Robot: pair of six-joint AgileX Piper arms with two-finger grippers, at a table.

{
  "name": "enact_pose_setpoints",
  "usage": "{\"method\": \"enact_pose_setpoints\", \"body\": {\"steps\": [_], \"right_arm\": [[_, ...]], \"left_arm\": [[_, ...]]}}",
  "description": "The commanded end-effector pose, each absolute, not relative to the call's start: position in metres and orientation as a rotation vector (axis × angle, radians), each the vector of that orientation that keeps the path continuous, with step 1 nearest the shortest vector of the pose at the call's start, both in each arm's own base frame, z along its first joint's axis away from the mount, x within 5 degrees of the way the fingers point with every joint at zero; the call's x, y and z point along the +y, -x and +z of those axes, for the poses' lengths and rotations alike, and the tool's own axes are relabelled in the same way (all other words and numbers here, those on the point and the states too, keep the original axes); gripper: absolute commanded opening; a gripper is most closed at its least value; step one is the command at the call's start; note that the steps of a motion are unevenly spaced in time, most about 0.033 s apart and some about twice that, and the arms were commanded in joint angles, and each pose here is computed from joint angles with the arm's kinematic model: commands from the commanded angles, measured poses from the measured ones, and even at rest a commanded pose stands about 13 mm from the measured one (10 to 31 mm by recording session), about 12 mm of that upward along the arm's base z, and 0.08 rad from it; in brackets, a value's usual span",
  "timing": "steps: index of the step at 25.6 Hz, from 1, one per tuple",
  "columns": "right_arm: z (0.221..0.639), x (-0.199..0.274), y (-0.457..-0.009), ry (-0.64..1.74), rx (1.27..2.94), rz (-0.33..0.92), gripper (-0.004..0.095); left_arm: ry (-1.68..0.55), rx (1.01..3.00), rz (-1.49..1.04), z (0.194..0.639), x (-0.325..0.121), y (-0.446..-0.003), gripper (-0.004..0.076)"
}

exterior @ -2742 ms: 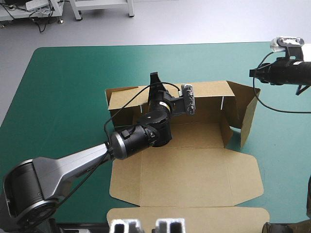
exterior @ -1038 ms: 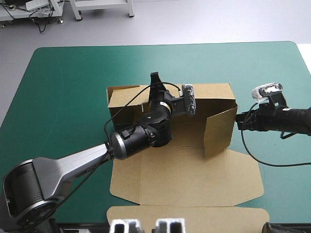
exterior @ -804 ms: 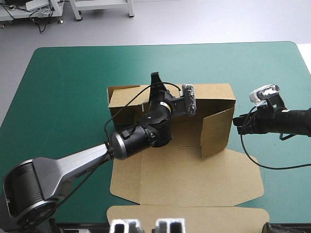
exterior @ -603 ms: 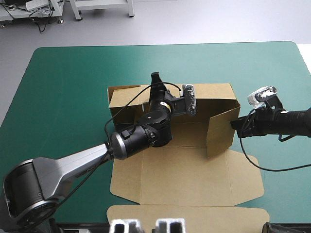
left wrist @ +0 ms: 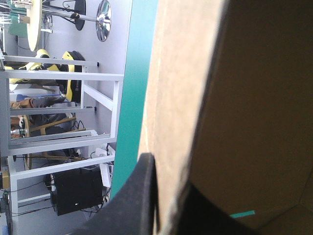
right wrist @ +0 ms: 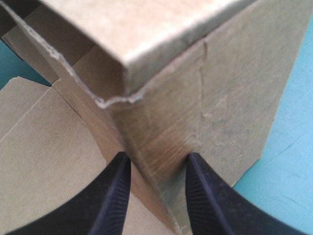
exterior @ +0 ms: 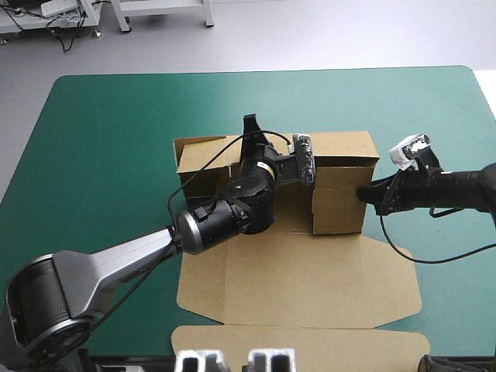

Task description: Fold the box

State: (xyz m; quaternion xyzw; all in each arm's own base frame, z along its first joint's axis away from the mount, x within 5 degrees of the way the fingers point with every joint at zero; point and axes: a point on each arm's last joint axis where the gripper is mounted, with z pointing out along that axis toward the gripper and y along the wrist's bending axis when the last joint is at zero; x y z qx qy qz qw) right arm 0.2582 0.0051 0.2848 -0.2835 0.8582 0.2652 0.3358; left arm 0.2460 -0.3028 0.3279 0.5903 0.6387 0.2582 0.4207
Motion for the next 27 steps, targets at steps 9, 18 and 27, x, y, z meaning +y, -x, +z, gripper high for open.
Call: {"method": "enact_pose_setpoints", "body": {"steps": [9, 18, 27], "right_arm": [[0.286, -0.002, -0.286, 0.614, 2.109, 0.608, 0.0342], [0.286, -0.004, -0.290, 0.625, 2.071, 0.555, 0.0338], [0.291, -0.002, -0.291, 0.623, 2.012, 0.575, 0.0000]], "left_arm": [[-1.451, 1.533, 0.483, 0.351, -0.311, -0.234, -0.0010], [-1.466, 1.533, 0.487, 0.350, -0.311, -0.233, -0.0010], [-1.470, 1.548, 0.468, 0.349, -0.311, -0.232, -0.0010]]}}
